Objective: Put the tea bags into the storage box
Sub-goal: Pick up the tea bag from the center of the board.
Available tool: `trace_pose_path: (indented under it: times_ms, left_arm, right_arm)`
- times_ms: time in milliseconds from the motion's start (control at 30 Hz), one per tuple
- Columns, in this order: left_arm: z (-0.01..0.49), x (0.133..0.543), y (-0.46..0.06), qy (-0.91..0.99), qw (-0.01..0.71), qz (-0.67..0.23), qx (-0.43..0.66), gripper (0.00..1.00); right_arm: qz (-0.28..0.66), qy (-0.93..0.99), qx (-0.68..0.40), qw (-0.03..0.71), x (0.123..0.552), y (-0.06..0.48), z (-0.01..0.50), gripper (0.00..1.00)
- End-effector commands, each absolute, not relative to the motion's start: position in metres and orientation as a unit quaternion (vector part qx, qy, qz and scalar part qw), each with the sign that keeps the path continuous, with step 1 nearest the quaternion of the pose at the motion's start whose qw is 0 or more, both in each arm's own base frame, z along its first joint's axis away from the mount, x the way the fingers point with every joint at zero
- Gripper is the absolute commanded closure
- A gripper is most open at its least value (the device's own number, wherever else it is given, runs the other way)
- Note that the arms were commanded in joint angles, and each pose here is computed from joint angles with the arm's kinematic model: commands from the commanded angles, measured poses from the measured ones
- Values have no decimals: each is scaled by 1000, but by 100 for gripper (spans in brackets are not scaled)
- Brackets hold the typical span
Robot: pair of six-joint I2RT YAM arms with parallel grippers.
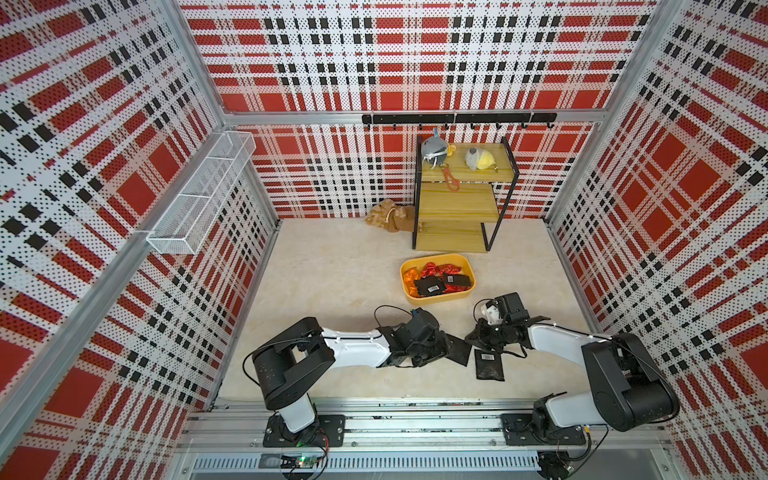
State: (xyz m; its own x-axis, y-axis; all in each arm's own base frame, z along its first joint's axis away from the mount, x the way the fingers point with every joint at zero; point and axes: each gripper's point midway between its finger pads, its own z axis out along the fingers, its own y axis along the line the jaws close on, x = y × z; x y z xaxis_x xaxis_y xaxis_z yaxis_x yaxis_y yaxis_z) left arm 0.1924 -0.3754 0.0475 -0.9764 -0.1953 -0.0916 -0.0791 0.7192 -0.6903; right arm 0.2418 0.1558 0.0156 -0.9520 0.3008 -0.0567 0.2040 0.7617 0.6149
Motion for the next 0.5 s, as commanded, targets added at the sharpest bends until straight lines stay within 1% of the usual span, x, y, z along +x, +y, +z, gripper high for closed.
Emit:
trace_pose_path:
  times_ms: [0,200,267,333,433,467]
  left_arm:
    - [43,190,-376,931,79,-350,-70,33]
    - [36,192,-385,933,71,-347,-62,33]
    - [36,194,-385,932,73,-349,-62,34]
    - [36,194,-386,931,74,-353,-64,41]
    - [37,195,-384,928,75,-359,-69,56]
    - [37,195,-384,927,76,-362,-70,59]
  right_arm:
    - [274,949,147,48,221,142,-9,100]
    - [275,949,147,47,221,143,-9,100]
    - [276,949,146,48,223,143,-7,100]
    - [276,949,145,47,224,143,-7,100]
    - [276,949,144,47,225,144,-7,100]
    - [277,949,145,47,226,145,-7,100]
